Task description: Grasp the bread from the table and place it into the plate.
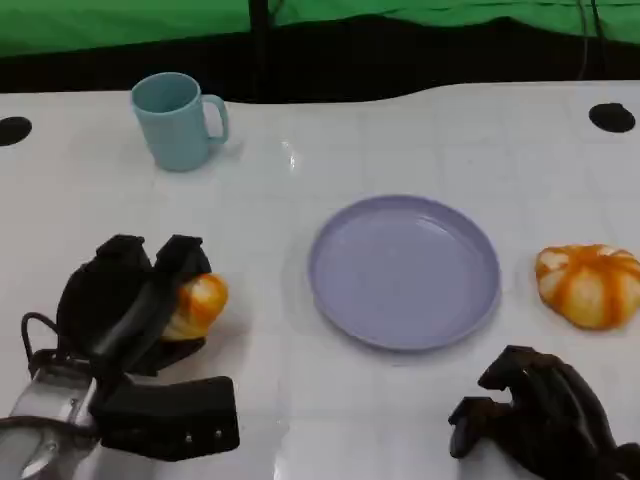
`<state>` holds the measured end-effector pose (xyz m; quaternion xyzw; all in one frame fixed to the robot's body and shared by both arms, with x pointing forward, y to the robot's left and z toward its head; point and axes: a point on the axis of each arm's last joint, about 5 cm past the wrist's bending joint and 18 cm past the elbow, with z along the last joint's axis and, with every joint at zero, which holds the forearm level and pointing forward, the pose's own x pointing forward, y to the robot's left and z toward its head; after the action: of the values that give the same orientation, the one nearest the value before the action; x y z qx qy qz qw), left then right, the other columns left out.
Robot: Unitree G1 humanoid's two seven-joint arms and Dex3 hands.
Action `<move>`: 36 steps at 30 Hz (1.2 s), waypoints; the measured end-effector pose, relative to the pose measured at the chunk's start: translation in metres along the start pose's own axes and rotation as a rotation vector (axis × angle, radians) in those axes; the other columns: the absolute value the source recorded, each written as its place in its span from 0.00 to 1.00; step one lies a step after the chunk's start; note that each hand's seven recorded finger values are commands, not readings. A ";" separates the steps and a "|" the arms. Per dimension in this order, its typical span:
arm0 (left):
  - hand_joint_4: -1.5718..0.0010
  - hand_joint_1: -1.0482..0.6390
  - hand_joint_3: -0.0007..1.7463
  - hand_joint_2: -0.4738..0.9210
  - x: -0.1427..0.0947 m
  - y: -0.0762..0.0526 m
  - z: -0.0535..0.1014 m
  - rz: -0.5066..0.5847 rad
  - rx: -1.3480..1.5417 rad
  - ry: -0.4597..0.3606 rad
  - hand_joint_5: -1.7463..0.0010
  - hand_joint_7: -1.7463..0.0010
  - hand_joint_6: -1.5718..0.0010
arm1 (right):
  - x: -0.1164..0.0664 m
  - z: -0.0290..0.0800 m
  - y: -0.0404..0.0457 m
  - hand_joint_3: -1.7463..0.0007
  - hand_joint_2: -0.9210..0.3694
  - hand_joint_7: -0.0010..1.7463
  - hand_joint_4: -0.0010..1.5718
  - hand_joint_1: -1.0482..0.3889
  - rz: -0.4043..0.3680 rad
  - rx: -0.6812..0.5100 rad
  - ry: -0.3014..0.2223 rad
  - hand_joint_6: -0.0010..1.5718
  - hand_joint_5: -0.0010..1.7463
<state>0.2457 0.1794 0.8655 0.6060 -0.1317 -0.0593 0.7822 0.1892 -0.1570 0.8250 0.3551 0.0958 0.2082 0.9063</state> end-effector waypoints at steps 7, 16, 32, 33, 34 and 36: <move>0.55 0.47 0.57 0.73 0.009 0.011 0.006 0.061 -0.056 -0.054 0.00 0.00 0.69 | 0.000 -0.001 -0.0003 1.00 0.16 0.21 1.00 0.01 -0.003 0.000 0.005 1.00 0.42; 0.54 0.49 0.49 0.76 0.036 0.020 0.025 0.072 -0.185 -0.127 0.00 0.00 0.67 | 0.001 -0.001 -0.0013 1.00 0.16 0.20 1.00 0.01 -0.005 0.002 0.009 1.00 0.42; 0.46 0.48 0.55 0.76 0.077 0.021 0.064 0.011 -0.209 -0.293 0.00 0.00 0.59 | 0.000 -0.001 -0.0027 1.00 0.16 0.21 1.00 0.01 -0.003 -0.004 0.004 1.00 0.42; 0.45 0.48 0.55 0.76 0.079 0.021 0.067 0.004 -0.211 -0.305 0.00 0.00 0.58 | 0.000 -0.001 -0.0027 1.00 0.15 0.21 1.00 0.01 -0.003 -0.004 0.004 1.00 0.42; 0.44 0.48 0.56 0.77 0.082 0.022 0.071 0.001 -0.213 -0.314 0.00 0.00 0.57 | 0.000 -0.001 -0.0027 1.00 0.16 0.21 1.00 0.01 -0.001 -0.004 0.005 1.00 0.42; 0.42 0.47 0.61 0.77 0.087 0.022 0.080 -0.011 -0.220 -0.335 0.00 0.00 0.56 | 0.000 -0.002 -0.0027 1.00 0.16 0.22 1.00 0.01 0.001 -0.004 0.005 1.00 0.42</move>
<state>0.3057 0.0883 0.9167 0.4993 -0.2494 -0.1776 0.8105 0.1898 -0.1578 0.8220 0.3527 0.0975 0.2097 0.9067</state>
